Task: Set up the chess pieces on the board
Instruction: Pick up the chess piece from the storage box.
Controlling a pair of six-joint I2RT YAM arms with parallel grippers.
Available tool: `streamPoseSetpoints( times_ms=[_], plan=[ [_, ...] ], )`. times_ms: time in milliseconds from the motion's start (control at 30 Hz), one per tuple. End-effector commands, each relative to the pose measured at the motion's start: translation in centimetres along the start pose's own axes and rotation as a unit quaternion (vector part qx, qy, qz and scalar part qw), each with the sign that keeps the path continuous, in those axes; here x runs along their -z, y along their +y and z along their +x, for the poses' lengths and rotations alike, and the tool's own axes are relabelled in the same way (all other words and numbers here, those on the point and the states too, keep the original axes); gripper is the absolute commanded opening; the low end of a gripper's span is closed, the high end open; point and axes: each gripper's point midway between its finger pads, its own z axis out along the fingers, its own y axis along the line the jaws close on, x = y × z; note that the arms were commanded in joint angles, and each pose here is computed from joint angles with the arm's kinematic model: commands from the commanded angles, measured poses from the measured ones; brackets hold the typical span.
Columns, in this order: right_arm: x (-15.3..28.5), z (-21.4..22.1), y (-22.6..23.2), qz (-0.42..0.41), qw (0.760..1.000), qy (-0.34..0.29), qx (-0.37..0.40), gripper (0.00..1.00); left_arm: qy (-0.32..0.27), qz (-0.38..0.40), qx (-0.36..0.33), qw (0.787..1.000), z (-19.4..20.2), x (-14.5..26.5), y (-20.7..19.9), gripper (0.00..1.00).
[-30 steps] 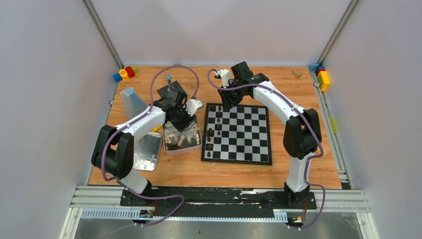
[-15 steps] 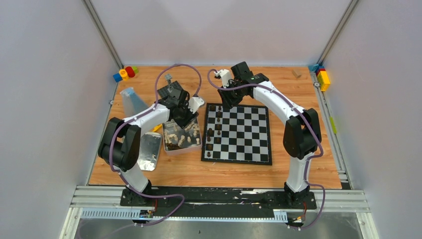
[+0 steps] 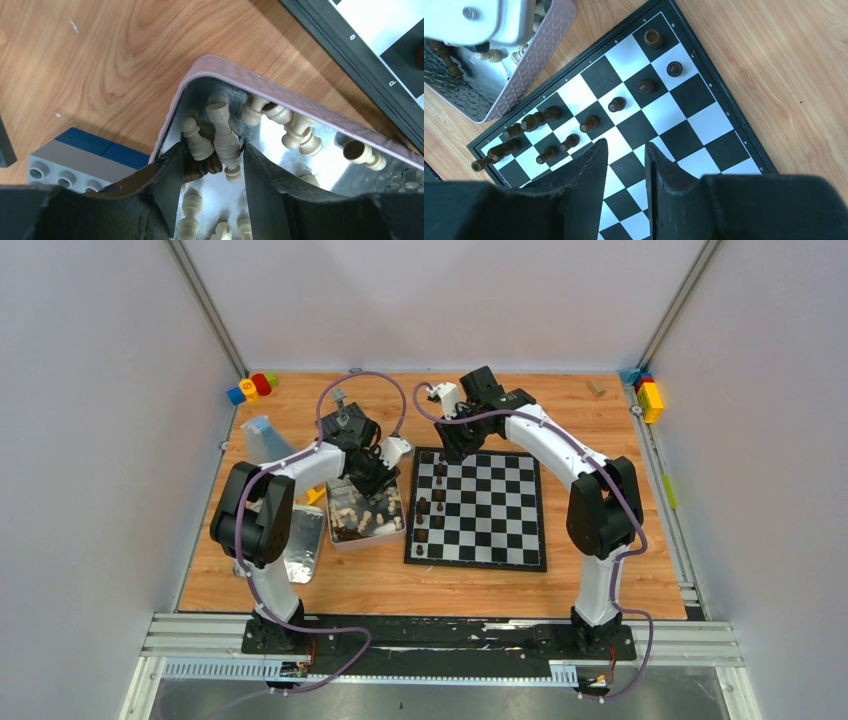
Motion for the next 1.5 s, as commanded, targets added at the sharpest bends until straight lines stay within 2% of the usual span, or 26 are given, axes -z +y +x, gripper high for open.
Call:
streamPoseSetpoints(
  times_ms=[0,300,533,800,1000,1100,1467],
  plan=[
    [0.0,-0.7,0.3,-0.003,1.0,-0.008,0.008,0.34,-0.01,0.036,0.021,0.999,-0.4,0.6,0.4,0.55],
    [-0.3,-0.4,0.2,-0.001,1.0,-0.003,0.01,0.34,0.02,0.108,0.046,0.993,2.1,2.6,-2.9,0.55],
    [-0.8,-0.4,0.5,-0.004,1.0,0.002,0.012,0.34,0.03,0.084,0.041,0.995,2.9,3.4,-2.4,0.58],
    [-1.1,-0.2,0.9,-0.008,1.0,0.008,0.016,0.34,0.023,0.031,0.038,0.999,2.6,2.5,-0.2,0.53],
    [-1.0,-0.2,1.1,-0.008,1.0,0.008,0.019,0.34,0.018,0.031,0.038,0.999,2.4,1.9,-0.1,0.4],
    [-0.7,-0.6,1.2,-0.008,1.0,0.003,0.02,0.34,0.017,0.045,0.035,0.998,2.7,1.8,-0.8,0.3],
    [2.3,-3.7,1.6,-0.001,0.999,-0.047,0.024,0.35,-0.024,0.06,0.022,0.998,2.0,4.5,-2.3,0.0]
  ],
)
